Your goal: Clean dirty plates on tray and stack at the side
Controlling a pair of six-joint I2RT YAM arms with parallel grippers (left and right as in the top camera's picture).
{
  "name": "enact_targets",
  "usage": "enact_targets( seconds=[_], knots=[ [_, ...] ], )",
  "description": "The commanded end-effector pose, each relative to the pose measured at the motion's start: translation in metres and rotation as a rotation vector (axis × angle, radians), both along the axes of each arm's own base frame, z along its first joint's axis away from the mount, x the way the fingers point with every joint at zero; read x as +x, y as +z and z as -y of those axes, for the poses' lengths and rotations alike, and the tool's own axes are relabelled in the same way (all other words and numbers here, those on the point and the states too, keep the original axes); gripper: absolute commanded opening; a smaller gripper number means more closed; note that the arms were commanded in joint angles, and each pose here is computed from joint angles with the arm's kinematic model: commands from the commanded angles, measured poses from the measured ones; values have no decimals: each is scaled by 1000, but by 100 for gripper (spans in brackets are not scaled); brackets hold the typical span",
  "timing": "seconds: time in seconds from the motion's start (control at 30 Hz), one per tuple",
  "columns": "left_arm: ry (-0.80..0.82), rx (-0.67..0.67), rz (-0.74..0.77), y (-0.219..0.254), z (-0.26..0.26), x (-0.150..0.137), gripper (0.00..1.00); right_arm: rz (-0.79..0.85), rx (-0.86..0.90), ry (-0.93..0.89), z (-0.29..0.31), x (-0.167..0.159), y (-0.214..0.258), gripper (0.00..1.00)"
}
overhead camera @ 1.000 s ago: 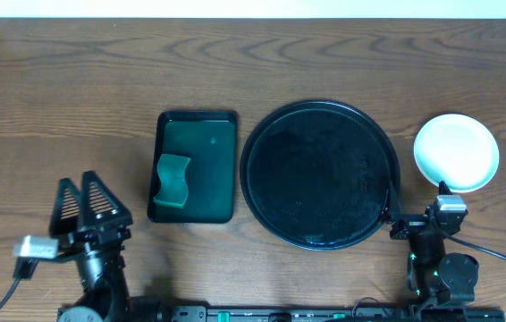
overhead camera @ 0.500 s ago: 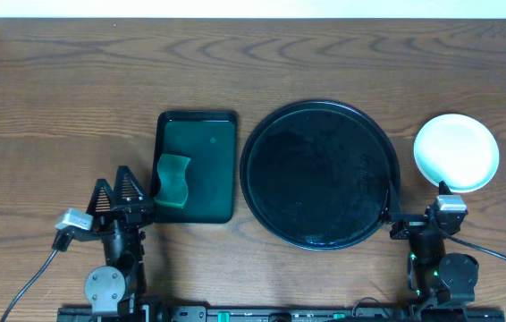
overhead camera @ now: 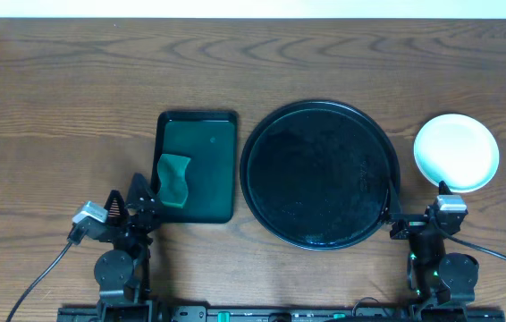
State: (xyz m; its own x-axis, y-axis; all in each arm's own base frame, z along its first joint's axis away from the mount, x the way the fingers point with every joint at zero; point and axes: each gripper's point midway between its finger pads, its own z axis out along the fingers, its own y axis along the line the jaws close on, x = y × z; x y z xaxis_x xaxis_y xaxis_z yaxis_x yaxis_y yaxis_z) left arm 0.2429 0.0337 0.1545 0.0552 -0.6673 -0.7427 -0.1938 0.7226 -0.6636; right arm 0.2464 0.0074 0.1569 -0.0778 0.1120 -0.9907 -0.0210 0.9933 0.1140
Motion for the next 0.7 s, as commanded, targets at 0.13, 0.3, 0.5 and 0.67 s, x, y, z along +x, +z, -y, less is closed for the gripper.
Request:
enact_targets(
  seconds=[0.13, 0.3, 0.5, 0.67],
  knots=[
    [-41, 321, -117, -16, 1, -2, 81, 1, 11, -2, -1, 0, 0, 99],
    [-42, 329, -118, -16, 1, -2, 81, 1, 11, -2, -1, 0, 0, 99],
    [-42, 329, -120, -17, 1, -2, 81, 1, 11, -2, -1, 0, 0, 99],
    [-42, 329, -120, -17, 1, -2, 81, 1, 11, -2, -1, 0, 0, 99]
  ],
)
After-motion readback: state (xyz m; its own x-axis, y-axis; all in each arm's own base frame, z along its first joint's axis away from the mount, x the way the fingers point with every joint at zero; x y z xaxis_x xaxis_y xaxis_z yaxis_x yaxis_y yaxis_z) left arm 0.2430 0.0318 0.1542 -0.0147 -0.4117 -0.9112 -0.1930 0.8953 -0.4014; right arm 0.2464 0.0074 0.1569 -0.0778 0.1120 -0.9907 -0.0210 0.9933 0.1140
